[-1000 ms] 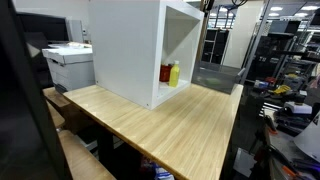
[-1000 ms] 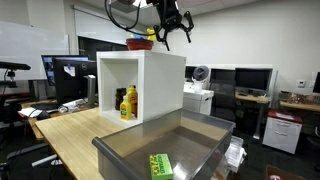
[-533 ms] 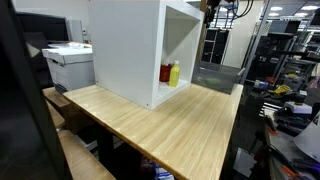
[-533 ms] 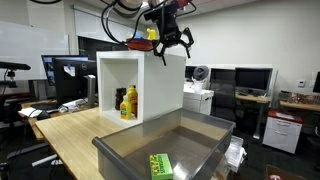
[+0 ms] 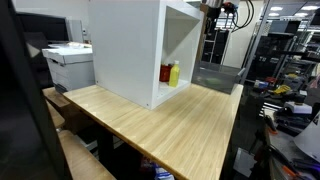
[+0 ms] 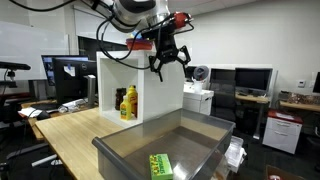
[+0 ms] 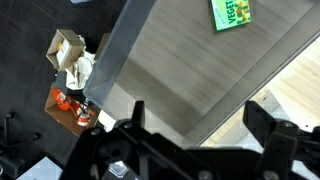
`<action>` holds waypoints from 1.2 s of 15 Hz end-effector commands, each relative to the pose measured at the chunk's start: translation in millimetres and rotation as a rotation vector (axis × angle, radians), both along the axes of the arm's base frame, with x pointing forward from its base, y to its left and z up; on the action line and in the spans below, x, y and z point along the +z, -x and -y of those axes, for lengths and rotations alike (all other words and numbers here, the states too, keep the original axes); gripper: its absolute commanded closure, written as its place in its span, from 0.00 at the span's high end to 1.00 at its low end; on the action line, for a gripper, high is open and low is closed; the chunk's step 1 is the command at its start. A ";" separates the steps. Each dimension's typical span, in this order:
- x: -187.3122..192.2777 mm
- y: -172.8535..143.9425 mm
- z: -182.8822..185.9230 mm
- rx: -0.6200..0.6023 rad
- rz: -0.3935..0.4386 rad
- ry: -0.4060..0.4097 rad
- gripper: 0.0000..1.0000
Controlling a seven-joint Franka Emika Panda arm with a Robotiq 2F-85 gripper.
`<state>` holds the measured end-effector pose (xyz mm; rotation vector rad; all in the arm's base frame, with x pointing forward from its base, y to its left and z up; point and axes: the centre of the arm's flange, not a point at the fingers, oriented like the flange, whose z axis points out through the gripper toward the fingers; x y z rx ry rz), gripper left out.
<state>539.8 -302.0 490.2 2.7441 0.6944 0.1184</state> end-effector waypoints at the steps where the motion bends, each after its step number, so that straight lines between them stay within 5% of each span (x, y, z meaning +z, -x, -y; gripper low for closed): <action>1: -20.4 20.8 -4.4 0.013 0.021 0.027 1.00; 5: -45.8 30.3 -5.2 0.040 0.067 0.029 1.00; 18: -91.4 62.8 5.4 -0.014 -0.002 -0.032 1.00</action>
